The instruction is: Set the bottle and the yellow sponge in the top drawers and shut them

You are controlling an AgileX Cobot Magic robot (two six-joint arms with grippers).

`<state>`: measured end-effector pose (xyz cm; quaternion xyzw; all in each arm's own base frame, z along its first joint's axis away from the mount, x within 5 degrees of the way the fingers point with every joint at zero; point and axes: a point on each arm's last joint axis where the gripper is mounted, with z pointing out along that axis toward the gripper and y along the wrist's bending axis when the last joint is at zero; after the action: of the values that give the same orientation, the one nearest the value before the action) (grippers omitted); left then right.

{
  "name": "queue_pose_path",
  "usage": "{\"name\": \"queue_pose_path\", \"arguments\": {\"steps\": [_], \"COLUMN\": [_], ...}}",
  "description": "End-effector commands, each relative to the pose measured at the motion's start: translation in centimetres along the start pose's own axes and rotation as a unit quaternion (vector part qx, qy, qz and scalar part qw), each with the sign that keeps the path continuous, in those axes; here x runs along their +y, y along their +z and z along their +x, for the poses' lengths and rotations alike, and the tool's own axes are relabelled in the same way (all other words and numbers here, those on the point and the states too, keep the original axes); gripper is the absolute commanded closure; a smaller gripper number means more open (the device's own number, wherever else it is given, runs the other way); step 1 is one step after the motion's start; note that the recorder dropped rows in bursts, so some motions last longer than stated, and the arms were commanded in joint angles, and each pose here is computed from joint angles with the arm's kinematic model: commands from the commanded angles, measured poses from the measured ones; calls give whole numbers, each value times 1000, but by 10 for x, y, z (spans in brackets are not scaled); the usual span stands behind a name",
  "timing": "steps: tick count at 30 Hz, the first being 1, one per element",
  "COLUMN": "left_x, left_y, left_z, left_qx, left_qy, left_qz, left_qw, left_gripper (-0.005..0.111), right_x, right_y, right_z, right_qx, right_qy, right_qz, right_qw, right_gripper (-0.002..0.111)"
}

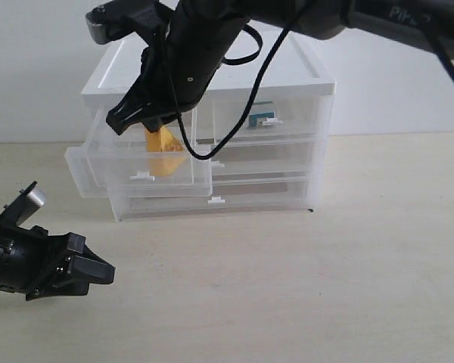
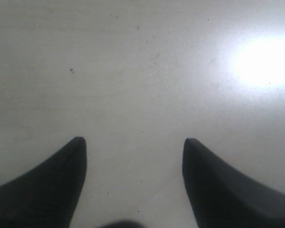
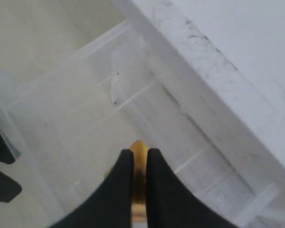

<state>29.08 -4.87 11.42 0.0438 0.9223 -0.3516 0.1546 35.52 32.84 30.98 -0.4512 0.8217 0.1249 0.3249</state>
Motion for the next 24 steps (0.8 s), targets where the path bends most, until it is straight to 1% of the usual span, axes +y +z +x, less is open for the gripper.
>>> {"name": "queue_pose_path", "arguments": {"steps": [1,6,8,9,11,13,15,17,21,24], "left_x": [-2,-2,-2,-2,-2,-2,-2,-2,-2,-2], "left_y": [-1,-1,-1,-1,-1,-1,-1,-1,-1,-1], "left_z": [0,0,0,0,0,0,0,0,0,0], "left_qx": [-2,-2,-2,-2,-2,-2,-2,-2,-2,-2], "left_qy": [6,6,6,6,6,6,6,6,6,6], "left_qz": [4,4,4,4,4,4,4,4,4,4], "left_qw": [1000,1000,1000,1000,1000,1000,1000,1000,1000,1000], "left_gripper": [51,51,51,51,51,51,51,51,51,51], "right_x": [2,0,-1,-1,-1,-1,-1,-1,1,2], "right_y": [28,44,44,44,43,40,35,28,3,-18], "right_z": [5,4,3,2,1,-1,-3,-6,-13,-17], "right_qx": [-3,-28,-37,-40,-43,-47,-53,-56,-70,-73], "right_qy": [1,20,25,26,27,27,28,27,27,38], "right_qz": [-15,-9,-6,-5,-4,-3,-3,-3,-5,-7], "right_qw": [1000,999,999,999,999,999,998,998,997,997], "right_gripper": [108,108,103,97,82,63,53,56,72,80]}}
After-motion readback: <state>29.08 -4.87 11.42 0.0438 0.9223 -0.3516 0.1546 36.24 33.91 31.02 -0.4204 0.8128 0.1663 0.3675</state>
